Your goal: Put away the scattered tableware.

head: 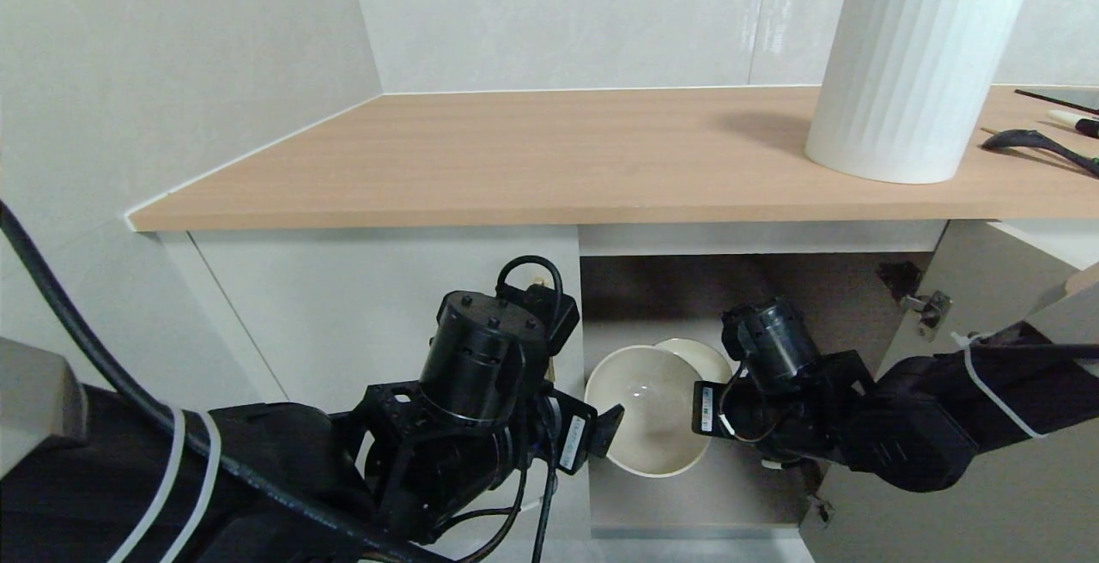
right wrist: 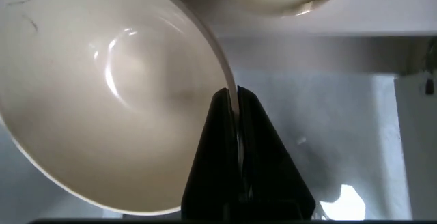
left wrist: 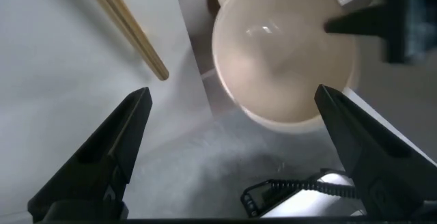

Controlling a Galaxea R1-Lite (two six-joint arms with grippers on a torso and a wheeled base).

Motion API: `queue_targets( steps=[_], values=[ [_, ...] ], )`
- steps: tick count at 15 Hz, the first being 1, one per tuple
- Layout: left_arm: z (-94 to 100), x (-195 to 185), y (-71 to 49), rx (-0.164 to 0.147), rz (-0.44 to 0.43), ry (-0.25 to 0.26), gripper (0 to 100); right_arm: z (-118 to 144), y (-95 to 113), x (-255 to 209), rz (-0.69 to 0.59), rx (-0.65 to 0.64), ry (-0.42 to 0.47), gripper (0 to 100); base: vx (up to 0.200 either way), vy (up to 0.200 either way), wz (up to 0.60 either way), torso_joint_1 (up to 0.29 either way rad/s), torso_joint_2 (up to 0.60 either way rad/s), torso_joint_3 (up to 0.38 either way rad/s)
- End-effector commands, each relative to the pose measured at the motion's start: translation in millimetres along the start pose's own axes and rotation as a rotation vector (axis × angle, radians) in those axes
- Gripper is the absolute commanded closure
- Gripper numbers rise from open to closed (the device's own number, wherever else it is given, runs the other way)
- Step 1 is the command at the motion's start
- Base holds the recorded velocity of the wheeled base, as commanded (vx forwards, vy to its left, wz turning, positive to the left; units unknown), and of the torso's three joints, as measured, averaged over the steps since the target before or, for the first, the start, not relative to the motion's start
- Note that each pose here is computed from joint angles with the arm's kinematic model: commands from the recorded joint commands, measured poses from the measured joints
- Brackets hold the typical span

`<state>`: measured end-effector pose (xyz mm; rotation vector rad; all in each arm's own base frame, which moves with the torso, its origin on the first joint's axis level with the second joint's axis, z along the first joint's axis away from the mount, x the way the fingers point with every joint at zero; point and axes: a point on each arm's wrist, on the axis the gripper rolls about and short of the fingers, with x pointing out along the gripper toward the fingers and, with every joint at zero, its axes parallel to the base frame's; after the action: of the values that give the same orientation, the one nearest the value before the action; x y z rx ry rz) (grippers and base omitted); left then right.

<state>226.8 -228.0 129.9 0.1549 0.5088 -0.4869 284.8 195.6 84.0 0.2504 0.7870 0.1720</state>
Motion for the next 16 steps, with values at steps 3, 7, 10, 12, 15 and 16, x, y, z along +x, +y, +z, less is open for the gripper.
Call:
queue_targets(
  steps=[3, 7, 10, 12, 15, 16],
  values=[
    [3.9, -1.3, -0.2, -0.004, 0.015, -0.026, 0, -1.5, -2.5, 4.0, -0.011, 0.002, 0.007, 100, 0.0, 0.0, 0.0, 0.0, 0.0, 0.0],
    [8.2, -2.0, -1.6, -0.018, 0.009, -0.083, 0, 4.8, -4.4, 1.1, -0.013, 0.022, -0.017, 100, 0.0, 0.0, 0.0, 0.0, 0.0, 0.0],
    [8.2, -2.0, -1.6, -0.019, 0.009, -0.083, 0, 14.5, -12.1, 10.0, -0.037, 0.084, -0.042, 100, 0.0, 0.0, 0.0, 0.0, 0.0, 0.0],
    [9.7, -2.0, -1.6, -0.022, 0.019, -0.093, 0, 15.4, -12.8, 10.2, -0.04, 0.087, -0.045, 100, 0.0, 0.0, 0.0, 0.0, 0.0, 0.0],
    [10.1, -1.8, -1.9, -0.022, 0.029, -0.1, 0, 21.0, -13.6, 13.1, -0.046, 0.098, -0.062, 100, 0.0, 0.0, 0.0, 0.0, 0.0, 0.0],
    [10.1, -1.8, -1.9, -0.022, 0.029, -0.1, 0, 25.2, -17.5, 16.4, -0.067, 0.11, -0.078, 100, 0.0, 0.0, 0.0, 0.0, 0.0, 0.0]
  ],
)
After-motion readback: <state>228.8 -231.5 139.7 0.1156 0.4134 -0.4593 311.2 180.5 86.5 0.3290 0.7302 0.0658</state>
